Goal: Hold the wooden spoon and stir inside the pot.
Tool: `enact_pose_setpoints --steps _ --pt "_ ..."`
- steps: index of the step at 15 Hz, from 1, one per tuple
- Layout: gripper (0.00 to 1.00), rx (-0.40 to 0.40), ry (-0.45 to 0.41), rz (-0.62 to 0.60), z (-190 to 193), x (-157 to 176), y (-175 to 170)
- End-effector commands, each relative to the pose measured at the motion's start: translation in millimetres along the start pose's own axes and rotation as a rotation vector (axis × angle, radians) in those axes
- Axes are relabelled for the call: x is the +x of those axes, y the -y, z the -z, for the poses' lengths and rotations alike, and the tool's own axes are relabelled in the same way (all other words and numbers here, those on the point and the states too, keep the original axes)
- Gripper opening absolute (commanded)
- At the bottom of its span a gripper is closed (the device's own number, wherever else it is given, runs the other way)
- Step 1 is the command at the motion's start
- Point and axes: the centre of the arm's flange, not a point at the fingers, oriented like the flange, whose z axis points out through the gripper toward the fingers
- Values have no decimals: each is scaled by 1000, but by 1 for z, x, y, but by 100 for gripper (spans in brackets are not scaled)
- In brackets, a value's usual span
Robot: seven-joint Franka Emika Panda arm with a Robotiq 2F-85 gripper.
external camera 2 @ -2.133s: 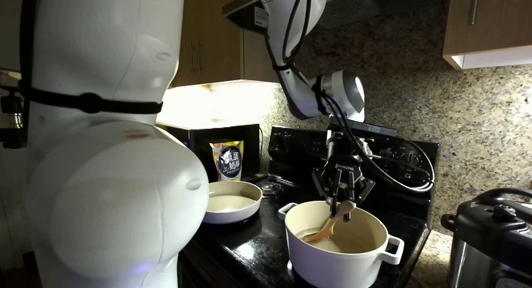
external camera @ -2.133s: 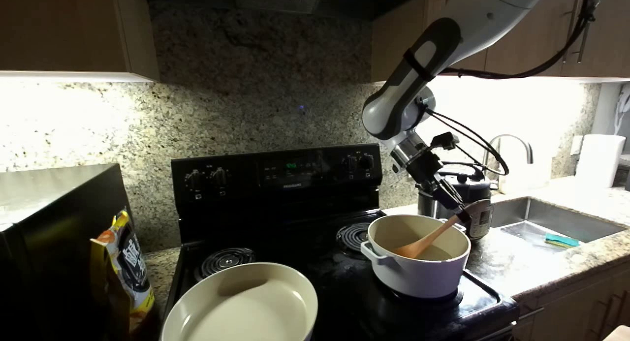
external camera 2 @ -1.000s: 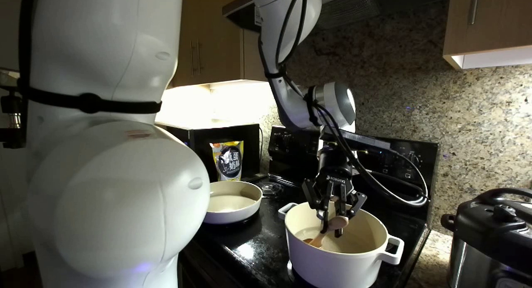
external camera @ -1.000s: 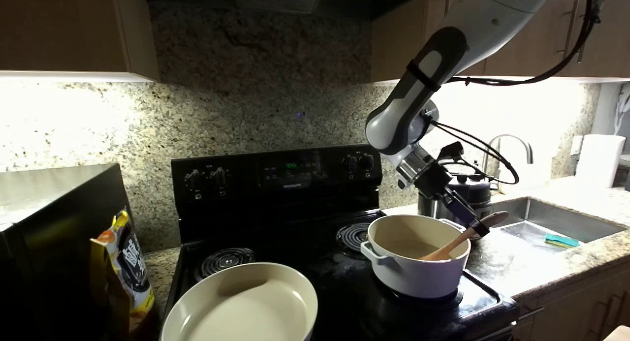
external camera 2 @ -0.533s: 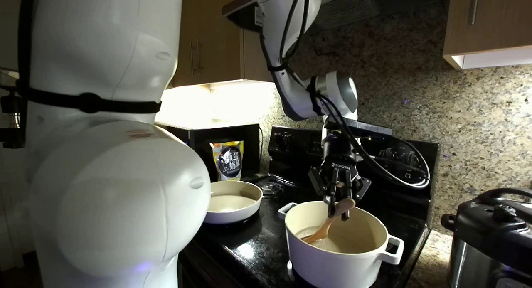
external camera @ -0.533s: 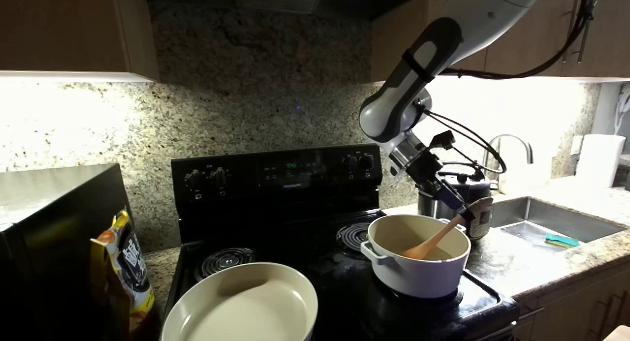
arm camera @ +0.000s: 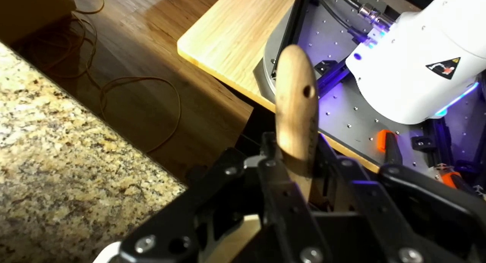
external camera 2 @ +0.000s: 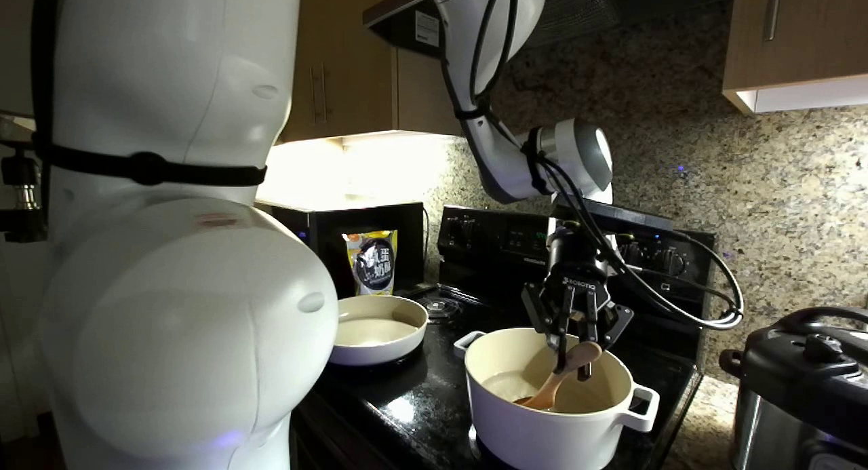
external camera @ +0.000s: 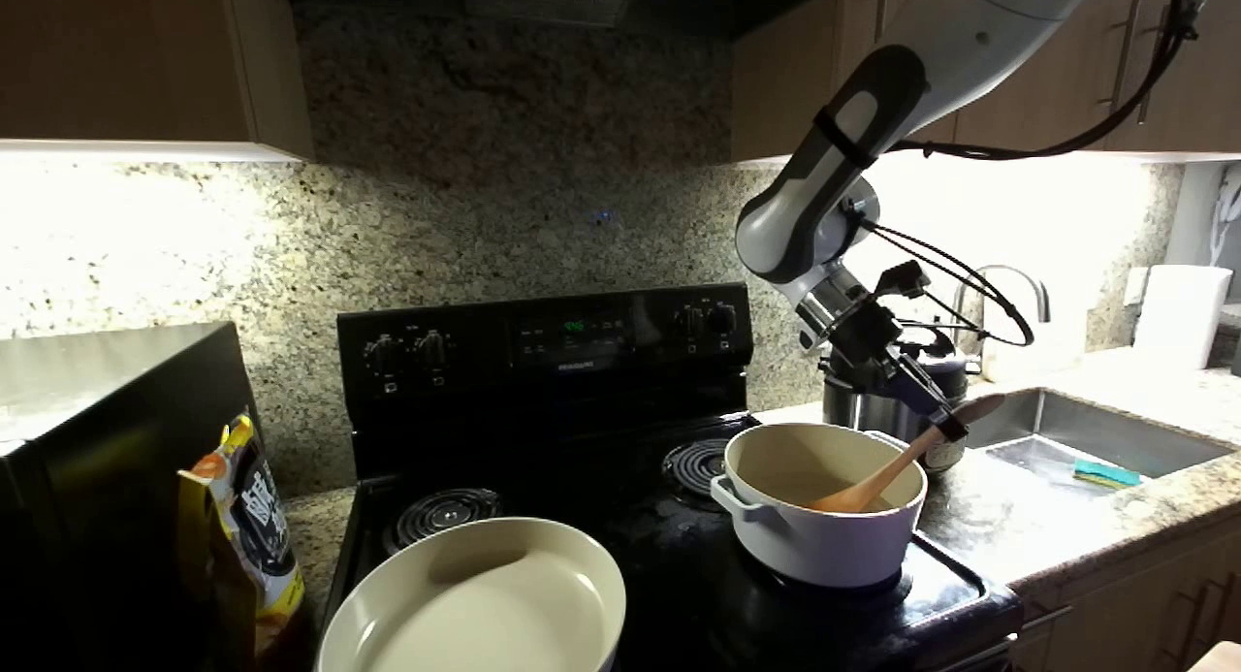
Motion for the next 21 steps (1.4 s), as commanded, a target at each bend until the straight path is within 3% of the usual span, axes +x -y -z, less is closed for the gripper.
enact_pose_setpoints --steps 1,6,12,17,21 --pt "8 18 -3 14 -21 -7 -5" --pt "8 16 35 47 -24 10 6" --pt "8 -4 45 82 5 32 16" --pt "8 -20 -54 61 24 41 12" --pt "8 -11 -57 47 18 41 -1"
